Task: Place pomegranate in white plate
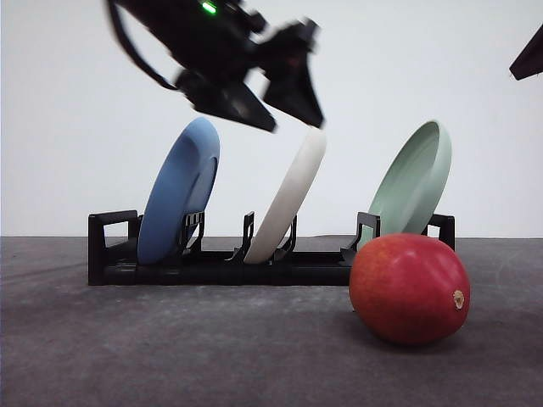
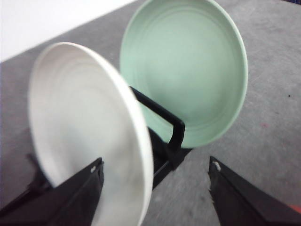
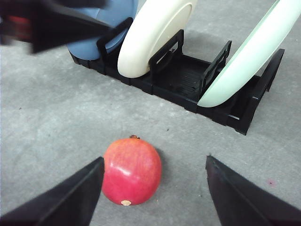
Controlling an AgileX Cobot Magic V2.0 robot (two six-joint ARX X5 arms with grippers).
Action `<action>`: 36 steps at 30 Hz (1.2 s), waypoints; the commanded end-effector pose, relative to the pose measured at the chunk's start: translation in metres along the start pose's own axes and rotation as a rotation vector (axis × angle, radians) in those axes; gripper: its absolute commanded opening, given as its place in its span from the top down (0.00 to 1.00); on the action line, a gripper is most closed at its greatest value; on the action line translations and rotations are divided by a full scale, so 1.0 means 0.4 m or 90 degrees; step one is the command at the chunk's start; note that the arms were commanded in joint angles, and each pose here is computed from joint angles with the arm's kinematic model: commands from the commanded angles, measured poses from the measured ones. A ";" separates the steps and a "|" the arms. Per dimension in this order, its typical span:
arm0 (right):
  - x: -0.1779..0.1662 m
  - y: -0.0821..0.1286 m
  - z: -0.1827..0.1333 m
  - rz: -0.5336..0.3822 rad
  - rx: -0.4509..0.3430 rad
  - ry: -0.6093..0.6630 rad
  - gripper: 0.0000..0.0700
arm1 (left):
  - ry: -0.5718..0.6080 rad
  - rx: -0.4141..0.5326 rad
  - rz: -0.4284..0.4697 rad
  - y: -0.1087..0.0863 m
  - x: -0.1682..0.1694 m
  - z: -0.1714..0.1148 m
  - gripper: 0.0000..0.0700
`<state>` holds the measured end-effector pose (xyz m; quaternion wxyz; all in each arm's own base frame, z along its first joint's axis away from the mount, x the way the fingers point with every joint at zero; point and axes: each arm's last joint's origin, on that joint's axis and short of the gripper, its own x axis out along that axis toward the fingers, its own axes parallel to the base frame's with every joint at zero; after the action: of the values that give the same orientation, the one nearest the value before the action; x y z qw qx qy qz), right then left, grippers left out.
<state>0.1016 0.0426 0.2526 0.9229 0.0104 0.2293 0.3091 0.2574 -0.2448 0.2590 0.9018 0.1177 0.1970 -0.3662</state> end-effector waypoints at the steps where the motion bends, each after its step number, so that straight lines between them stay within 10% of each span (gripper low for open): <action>1: -0.004 0.003 0.010 0.004 -0.001 -0.011 0.38 | 0.003 -0.026 0.003 -0.007 0.038 0.023 0.39; 17: -0.004 0.003 0.011 0.003 -0.006 -0.011 0.38 | 0.110 -0.064 0.042 -0.003 0.169 0.039 0.41; 36: -0.004 0.003 0.011 0.003 -0.006 -0.011 0.38 | 0.160 -0.101 0.048 0.000 0.154 0.055 0.97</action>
<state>0.1016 0.0426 0.2526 0.9229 0.0102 0.2293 0.3091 0.3026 -0.2848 0.2494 0.8905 0.1036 0.3343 -0.2908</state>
